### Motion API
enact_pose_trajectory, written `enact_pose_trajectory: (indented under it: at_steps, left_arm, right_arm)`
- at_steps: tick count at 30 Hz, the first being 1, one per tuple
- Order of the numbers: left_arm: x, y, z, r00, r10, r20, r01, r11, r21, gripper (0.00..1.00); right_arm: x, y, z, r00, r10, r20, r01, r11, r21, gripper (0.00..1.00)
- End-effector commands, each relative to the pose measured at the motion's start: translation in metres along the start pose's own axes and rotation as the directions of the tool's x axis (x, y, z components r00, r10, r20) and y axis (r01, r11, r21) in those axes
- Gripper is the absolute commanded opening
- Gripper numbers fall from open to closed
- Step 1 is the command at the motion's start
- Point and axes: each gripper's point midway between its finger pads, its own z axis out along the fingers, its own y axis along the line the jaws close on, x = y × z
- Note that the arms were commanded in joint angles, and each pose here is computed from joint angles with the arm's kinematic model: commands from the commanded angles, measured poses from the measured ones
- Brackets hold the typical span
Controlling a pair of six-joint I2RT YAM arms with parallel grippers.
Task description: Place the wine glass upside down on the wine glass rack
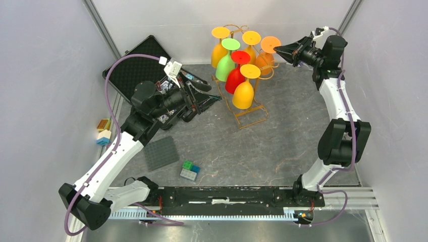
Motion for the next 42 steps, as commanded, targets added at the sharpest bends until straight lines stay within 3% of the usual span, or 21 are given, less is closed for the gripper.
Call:
enact_pose_trajectory:
  at_steps: [1,42]
  left_arm:
    - [-0.010,-0.007,-0.004,0.998,0.043,0.036,-0.043,0.999,0.009,0.96]
    - [-0.006,-0.004,-0.006,0.999,0.036,0.035,-0.036,0.999,-0.002,0.95]
  right_arm:
    - [0.006,-0.004,0.008,0.999,-0.029,-0.016,0.029,1.000,0.000,0.00]
    - [0.027,-0.002,0.027,0.993,-0.040,-0.115,0.038,0.999,-0.019,0.03]
